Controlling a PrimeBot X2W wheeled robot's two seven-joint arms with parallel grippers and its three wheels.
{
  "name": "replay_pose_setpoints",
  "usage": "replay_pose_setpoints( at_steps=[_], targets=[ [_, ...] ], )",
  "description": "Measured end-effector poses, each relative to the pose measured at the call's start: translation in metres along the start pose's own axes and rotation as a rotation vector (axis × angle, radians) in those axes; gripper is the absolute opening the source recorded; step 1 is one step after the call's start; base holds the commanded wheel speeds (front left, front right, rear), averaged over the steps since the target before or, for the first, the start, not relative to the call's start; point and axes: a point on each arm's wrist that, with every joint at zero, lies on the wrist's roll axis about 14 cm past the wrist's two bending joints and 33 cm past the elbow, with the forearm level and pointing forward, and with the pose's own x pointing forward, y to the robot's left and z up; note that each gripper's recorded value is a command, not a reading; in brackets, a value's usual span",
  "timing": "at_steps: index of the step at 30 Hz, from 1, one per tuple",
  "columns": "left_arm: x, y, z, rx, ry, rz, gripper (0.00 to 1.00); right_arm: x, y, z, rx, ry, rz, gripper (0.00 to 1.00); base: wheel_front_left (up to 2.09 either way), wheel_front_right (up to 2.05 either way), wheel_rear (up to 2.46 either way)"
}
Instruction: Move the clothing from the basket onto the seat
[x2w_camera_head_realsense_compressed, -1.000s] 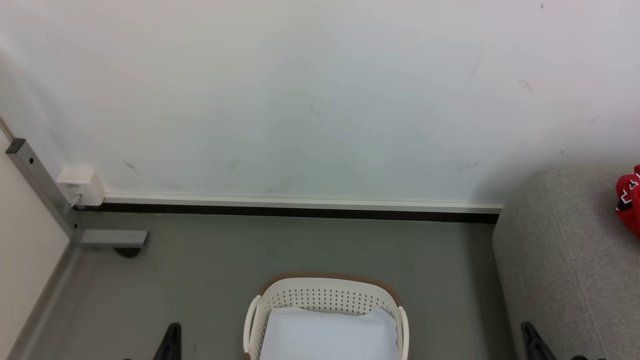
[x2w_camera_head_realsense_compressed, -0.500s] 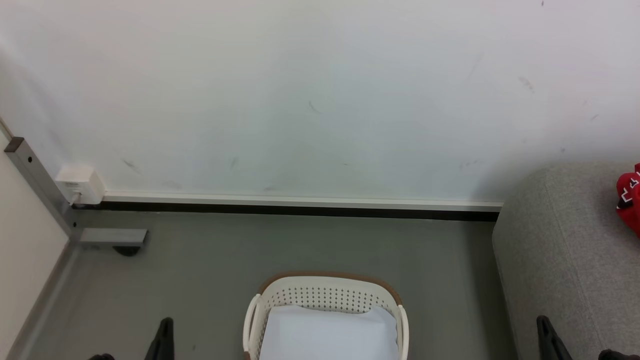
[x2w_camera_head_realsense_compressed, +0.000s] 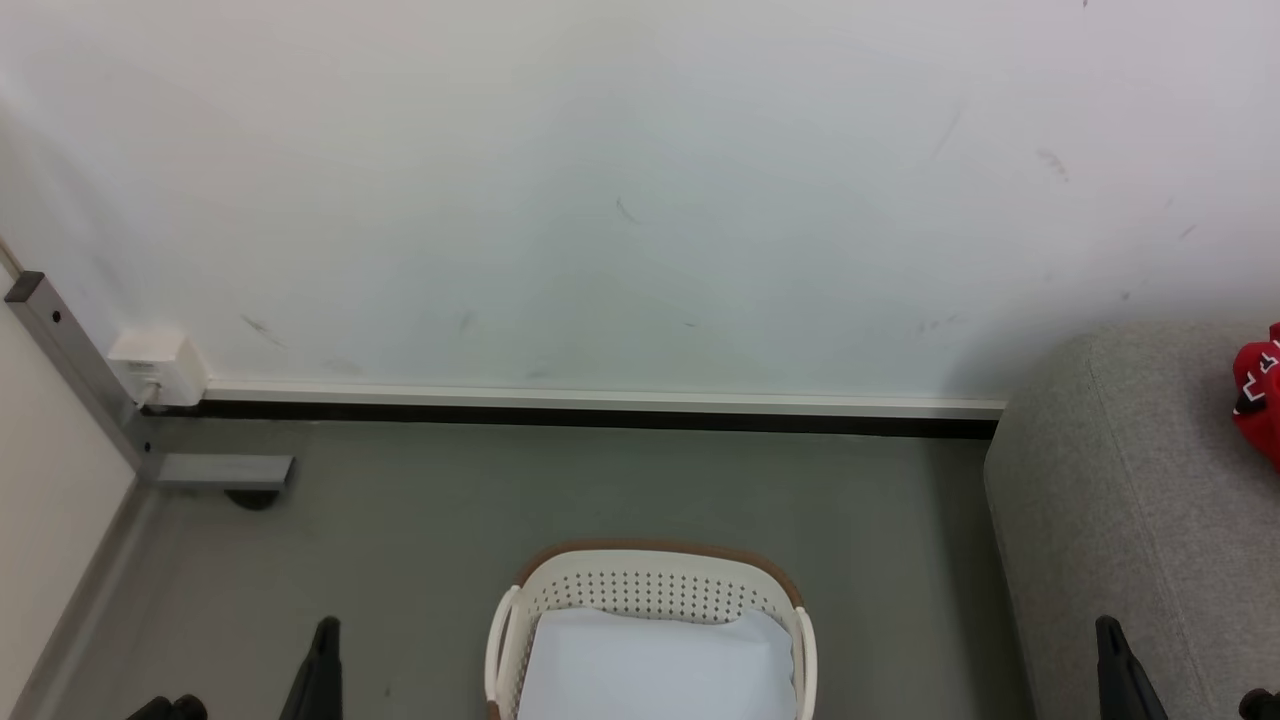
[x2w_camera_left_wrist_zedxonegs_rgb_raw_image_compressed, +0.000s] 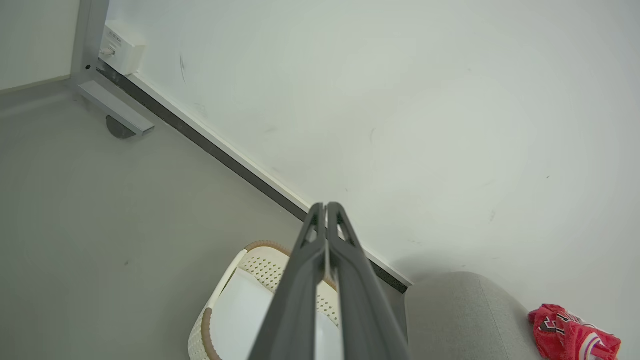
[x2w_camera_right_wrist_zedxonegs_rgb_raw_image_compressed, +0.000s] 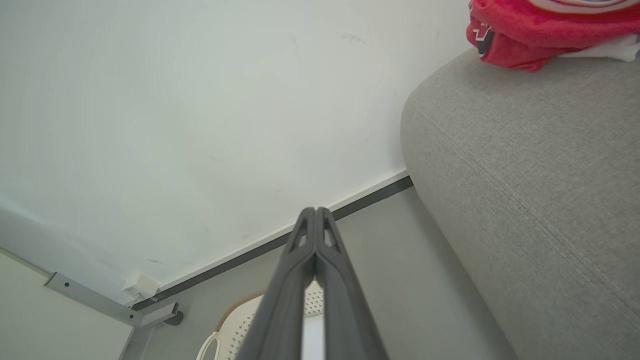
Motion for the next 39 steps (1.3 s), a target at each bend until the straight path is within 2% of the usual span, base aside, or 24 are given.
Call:
replay_pose_setpoints(
  at_steps=[39],
  targets=[
    [0.018, -0.008, 0.008, -0.477, 0.023, -0.018, 0.00, 0.016, 0.006, 0.023, 0.489, -0.029, 0.013, 0.00, 0.00, 0.00, 0.00]
  ],
)
